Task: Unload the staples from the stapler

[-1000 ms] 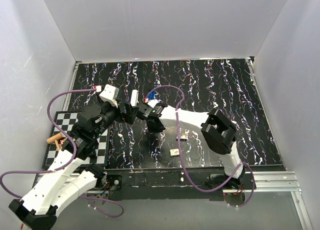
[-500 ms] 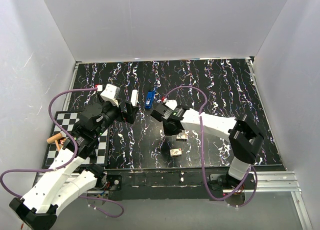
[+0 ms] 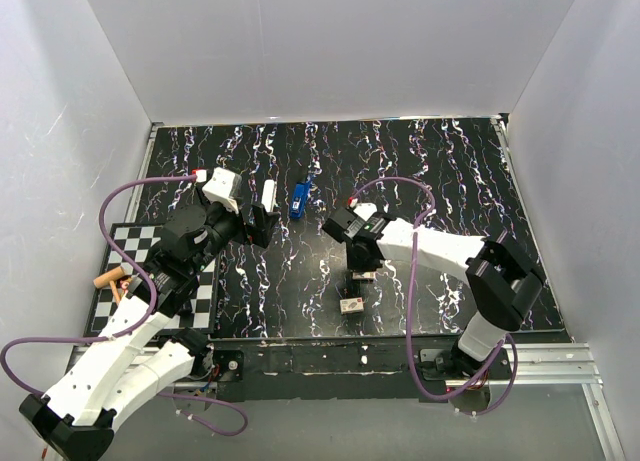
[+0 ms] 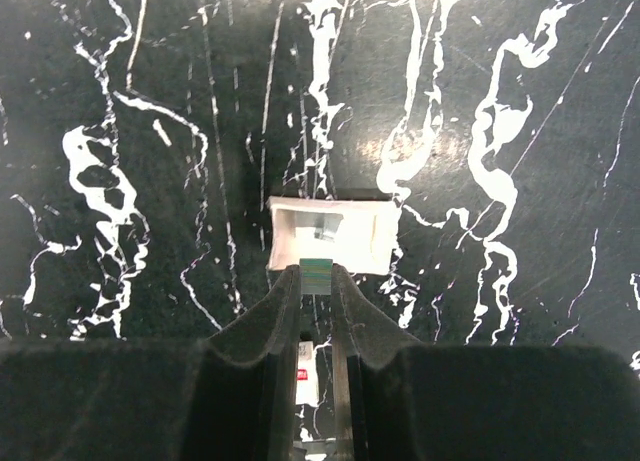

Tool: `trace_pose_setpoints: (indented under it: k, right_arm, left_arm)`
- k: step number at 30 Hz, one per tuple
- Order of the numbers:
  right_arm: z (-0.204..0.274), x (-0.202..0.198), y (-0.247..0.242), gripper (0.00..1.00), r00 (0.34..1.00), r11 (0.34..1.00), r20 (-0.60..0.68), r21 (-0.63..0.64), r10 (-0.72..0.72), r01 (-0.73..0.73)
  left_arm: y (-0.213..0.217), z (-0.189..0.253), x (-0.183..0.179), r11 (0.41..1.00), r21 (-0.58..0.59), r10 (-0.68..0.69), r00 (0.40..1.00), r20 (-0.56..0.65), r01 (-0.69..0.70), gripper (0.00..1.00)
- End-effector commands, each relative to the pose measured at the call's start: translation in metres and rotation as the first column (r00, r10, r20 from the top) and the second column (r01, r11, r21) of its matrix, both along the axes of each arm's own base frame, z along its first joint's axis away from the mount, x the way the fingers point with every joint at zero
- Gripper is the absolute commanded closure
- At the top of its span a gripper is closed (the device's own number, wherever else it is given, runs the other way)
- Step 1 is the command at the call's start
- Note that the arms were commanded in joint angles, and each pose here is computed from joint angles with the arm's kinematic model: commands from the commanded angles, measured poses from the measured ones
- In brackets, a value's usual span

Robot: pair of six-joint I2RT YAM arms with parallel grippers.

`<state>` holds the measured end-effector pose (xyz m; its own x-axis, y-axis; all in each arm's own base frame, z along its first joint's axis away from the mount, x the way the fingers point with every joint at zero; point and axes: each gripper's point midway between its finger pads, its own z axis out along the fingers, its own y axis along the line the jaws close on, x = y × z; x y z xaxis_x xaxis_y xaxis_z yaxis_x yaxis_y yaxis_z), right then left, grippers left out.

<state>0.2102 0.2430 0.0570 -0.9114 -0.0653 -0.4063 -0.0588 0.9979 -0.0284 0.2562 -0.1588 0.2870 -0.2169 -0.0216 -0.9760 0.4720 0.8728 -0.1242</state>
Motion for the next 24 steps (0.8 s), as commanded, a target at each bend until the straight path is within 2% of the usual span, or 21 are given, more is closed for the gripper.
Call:
trace_pose_setpoints:
  k: [1,24]
  right_arm:
    - [0.006,0.009,-0.005,0.83,0.999,0.999,0.034,0.033,-0.041,0.039]
    - [-0.013,0.014,-0.02,0.83,0.996,0.996,0.005,0.013,-0.084,0.084]
  left_arm:
    - [0.001,0.0,-0.001,1.0,0.004,0.0,1.0,0.004,0.0,0.02]
    - [0.0,-0.001,0.0,1.0,0.008,-0.005,1.0,-0.001,0.005,0.02]
